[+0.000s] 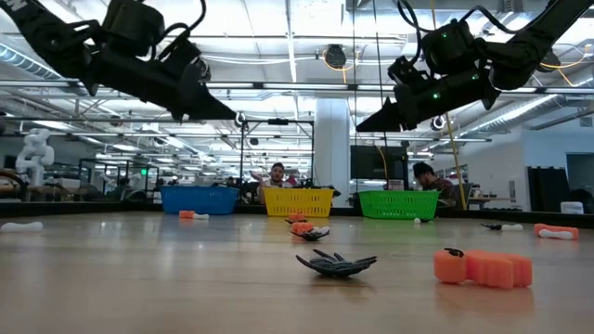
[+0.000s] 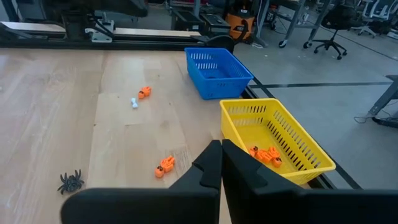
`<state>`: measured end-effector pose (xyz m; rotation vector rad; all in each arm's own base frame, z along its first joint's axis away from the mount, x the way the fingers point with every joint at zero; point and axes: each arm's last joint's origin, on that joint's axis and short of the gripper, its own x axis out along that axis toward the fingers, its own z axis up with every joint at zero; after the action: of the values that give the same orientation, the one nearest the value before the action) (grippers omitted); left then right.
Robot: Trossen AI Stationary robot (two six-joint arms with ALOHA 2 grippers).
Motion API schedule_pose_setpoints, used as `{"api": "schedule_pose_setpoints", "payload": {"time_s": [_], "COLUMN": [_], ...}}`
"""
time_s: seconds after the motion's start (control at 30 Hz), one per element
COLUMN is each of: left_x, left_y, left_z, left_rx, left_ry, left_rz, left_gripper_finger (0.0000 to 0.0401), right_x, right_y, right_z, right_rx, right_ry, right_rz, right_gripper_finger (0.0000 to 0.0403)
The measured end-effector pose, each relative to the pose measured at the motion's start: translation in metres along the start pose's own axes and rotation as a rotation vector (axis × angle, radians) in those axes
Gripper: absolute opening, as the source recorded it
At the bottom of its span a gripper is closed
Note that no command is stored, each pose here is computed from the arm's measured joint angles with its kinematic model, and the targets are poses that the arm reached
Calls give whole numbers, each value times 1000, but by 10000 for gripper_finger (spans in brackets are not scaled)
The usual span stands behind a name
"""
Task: Sort Halloween decoration
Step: Put the orange skeleton toy into the yellow bin
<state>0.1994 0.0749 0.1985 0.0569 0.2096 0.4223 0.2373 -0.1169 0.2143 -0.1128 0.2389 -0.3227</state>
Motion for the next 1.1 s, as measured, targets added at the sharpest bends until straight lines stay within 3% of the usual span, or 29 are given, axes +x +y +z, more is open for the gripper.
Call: {"api": "schedule_pose_setpoints", "payload": {"time_s": [0.47, 0.63, 0.97, 1.1], "left_x": [5, 11, 20, 20], "left_y": [-35, -51, -60, -60], "left_z": [-16, -21, -30, -30], "left_rx": [77, 114, 117, 116], "left_ry": [55, 28, 21, 18], "left_rz": [-179, -236, -260, -261], "left_gripper_finger": [0, 0, 0, 0], "right_x": [1, 7, 5, 1], "right_y": [7, 15, 65, 87], "right_z": [3, 21, 24, 23], "right_rx": [28, 41, 80, 88], "right_ry": [-6, 72, 214, 244], "right_rz": [29, 49, 186, 183], "right_gripper_finger": [0, 0, 0, 0]}}
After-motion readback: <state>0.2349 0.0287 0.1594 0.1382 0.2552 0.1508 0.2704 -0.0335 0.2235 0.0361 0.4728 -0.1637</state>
